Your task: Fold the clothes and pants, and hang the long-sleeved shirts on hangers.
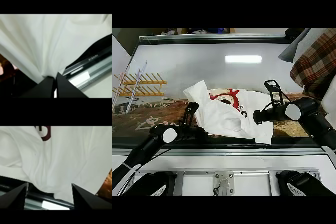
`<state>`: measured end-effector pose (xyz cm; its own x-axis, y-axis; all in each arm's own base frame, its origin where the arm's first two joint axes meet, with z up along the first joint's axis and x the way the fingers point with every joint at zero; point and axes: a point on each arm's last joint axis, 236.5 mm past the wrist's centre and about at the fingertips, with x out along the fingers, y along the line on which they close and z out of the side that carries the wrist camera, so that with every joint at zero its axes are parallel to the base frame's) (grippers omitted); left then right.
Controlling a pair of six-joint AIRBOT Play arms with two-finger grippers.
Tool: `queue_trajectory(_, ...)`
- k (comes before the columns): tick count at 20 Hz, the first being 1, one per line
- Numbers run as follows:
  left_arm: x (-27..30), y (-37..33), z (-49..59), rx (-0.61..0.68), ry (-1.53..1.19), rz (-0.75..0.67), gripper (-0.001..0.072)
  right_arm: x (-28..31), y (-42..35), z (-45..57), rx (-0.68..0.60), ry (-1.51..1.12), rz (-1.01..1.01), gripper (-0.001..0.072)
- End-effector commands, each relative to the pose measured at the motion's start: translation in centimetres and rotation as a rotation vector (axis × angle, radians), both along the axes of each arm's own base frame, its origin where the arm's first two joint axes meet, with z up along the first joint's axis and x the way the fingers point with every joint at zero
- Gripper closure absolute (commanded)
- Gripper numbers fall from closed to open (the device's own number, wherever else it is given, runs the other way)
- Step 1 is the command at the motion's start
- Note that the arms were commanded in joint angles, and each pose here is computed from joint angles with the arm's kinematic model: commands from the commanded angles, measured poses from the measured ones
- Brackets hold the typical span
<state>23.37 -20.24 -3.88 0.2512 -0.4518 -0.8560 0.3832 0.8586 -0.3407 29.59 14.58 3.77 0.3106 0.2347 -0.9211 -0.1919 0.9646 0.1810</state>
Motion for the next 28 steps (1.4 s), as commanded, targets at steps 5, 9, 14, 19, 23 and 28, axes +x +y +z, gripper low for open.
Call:
queue_trajectory(5, -1.4, -0.1, -0.6, 0.016, 0.036, -0.031, 0.069, -3.8, 6.0, -4.4, -0.074, 0.129, -0.312, 0.0129)
queue_trajectory(9, -1.4, -0.1, -0.6, 0.016, 0.036, -0.031, 0.069, -5.6, 8.0, -8.8, -0.153, 0.154, -0.515, 0.018)
queue_trajectory(14, -1.4, -0.1, -0.6, 0.014, 0.035, -0.03, 0.069, -4.3, 7.5, -10.4, -0.162, 0.129, -0.605, 0.0339)
queue_trajectory(19, -1.4, -0.1, -0.6, 0.015, 0.038, -0.031, 0.069, -2.2, 5.0, -10.5, -0.166, 0.127, -0.69, 0.0336)
queue_trajectory(23, -1.4, -0.1, -0.6, 0.015, 0.038, -0.031, 0.069, 0.6, 6.8, -10.6, -0.041, 0.077, -0.676, 0.0334)
queue_trajectory(28, -1.8, 0.0, -0.7, 0.02, 0.054, -0.037, 0.069, -0.6, 5.2, -12.3, -0.15, 0.123, -0.681, 0.0335)
